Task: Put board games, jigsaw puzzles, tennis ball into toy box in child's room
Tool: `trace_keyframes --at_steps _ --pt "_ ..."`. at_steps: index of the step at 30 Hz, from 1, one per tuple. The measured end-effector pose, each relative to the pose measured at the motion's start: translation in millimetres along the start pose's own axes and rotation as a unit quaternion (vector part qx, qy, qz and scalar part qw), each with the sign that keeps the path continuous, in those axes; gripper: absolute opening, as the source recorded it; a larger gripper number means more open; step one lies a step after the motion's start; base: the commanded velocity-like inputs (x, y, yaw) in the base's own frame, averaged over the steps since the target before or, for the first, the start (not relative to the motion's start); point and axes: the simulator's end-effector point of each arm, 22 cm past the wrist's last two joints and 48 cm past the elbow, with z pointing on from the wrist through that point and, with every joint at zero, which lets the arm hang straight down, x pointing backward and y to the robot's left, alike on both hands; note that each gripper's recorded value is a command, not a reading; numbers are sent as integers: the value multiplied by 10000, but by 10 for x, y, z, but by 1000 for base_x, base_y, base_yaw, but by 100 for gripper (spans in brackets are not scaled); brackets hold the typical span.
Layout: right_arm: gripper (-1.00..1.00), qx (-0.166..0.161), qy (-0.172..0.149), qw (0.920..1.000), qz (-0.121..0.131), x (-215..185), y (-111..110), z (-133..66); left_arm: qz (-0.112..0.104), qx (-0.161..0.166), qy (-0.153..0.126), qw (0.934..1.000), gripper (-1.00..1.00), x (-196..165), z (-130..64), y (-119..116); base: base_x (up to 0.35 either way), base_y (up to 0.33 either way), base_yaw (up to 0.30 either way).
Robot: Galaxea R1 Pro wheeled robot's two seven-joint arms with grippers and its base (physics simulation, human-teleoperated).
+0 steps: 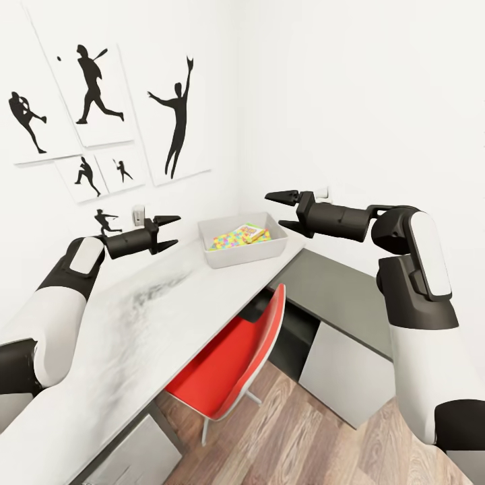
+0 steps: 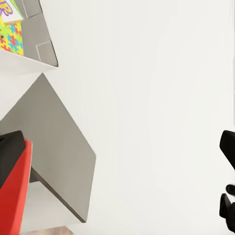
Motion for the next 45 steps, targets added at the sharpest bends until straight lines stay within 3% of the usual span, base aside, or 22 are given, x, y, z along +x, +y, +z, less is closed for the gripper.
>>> trace_keyframes --at_steps 45 --pt "100 -103 -117 9996 -229 -34 385 -192 222 170 -99 9996 100 -36 -169 -450 -63 15 -95"
